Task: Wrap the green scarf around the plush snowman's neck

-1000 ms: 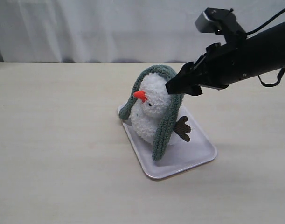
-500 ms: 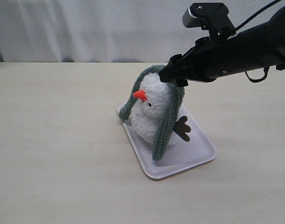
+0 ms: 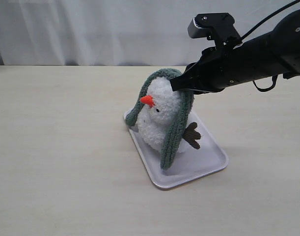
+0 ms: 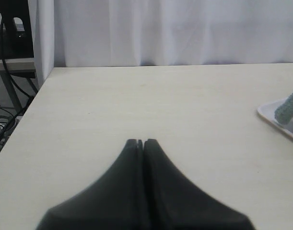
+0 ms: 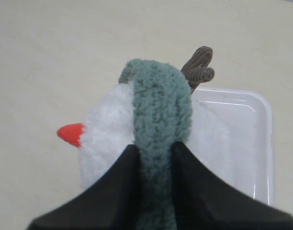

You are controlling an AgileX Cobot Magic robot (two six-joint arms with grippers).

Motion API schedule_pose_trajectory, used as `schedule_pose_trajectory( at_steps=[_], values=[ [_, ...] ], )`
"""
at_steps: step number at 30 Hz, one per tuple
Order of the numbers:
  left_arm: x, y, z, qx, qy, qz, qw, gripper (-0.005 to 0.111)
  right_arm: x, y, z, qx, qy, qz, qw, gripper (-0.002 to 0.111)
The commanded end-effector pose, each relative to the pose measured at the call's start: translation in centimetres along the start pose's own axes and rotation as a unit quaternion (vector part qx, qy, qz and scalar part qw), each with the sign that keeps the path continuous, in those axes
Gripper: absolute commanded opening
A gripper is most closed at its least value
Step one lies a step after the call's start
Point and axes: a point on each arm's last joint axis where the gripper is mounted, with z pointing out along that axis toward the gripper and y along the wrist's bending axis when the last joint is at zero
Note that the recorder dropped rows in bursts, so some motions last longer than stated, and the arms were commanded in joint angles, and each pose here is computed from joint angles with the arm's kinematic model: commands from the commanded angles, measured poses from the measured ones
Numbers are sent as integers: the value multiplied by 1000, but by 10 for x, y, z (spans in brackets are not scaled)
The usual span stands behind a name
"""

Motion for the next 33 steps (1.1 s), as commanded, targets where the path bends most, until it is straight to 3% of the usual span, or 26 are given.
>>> schedule_pose_trajectory(
  at_steps=[1,17,33],
  values=[
    [0,0,0,-2,-3,-3,1000,0,-1,0,0,2,-3,-7,1000,5],
    [0,0,0,-2,-3,-3,1000,0,-15,-1,-15,28,-59,-3,998,4],
    [0,0,0,-2,-3,-3,1000,0,5,-18,15,65,15,-8,998,4]
  ],
)
